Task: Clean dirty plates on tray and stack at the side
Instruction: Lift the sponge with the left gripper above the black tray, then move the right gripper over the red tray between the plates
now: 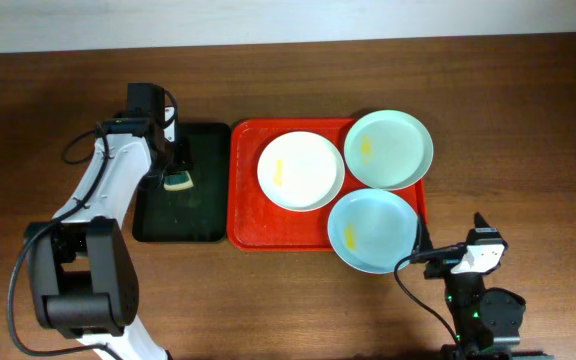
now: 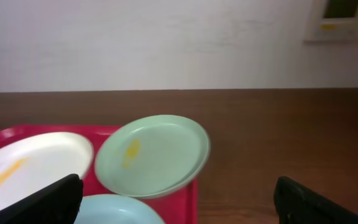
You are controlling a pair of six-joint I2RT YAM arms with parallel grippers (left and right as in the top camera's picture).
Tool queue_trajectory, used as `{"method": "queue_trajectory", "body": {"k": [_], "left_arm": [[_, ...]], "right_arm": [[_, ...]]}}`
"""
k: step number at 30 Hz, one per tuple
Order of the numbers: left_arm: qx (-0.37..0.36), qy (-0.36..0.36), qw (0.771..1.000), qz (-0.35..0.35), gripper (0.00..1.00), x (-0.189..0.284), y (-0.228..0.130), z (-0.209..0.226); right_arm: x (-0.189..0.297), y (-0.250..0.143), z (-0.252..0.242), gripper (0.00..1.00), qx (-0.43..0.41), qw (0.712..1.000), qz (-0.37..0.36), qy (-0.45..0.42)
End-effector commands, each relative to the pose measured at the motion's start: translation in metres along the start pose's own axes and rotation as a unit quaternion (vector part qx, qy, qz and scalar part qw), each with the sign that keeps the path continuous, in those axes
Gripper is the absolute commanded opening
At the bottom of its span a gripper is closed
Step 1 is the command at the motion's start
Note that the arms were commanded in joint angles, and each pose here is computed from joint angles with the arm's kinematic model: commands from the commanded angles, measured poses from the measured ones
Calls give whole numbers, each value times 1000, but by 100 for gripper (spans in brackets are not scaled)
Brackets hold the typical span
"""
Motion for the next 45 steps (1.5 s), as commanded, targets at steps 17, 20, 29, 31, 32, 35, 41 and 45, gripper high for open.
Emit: {"method": "queue_trajectory", "body": {"k": [17, 20, 29, 31, 32, 35, 41, 45], "left_arm": [[-10, -2, 1000, 1, 0, -1, -1, -1], [-10, -2, 1000, 0, 0, -1, -1, -1], [-10, -2, 1000, 0, 0, -1, -1, -1], [-10, -3, 1000, 0, 0, -1, -1, -1], [-10, -3, 1000, 0, 0, -1, -1, -1], [-10, -2, 1000, 0, 0, -1, -1, -1], [-10, -3, 1000, 0, 0, -1, 0, -1], [-10, -3, 1000, -2, 0, -1, 0, -1]], "right_arm": [[15, 210, 1, 98, -52, 985, 161, 30], [-14, 218, 9, 98, -76, 953, 284, 71], [-108, 155, 52, 23, -215, 825, 473, 223], [-120, 132, 61, 12, -213, 802, 513, 222], [-126, 119, 68, 8, -202, 793, 533, 218], [-144, 79, 88, 5, -153, 777, 585, 178], [-165, 22, 120, 34, -68, 764, 630, 122], [-186, -4, 130, 47, -41, 775, 623, 101]]}}
Point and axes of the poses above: each gripper's point midway between its finger pads, its own x axis back along the fingers, its own z axis along the line the jaws close on, y = z × x, the point moved 5 cm from there along x, back along the fingers, and after that the axes turned 4 degrees about x, right-handed, at the moved point
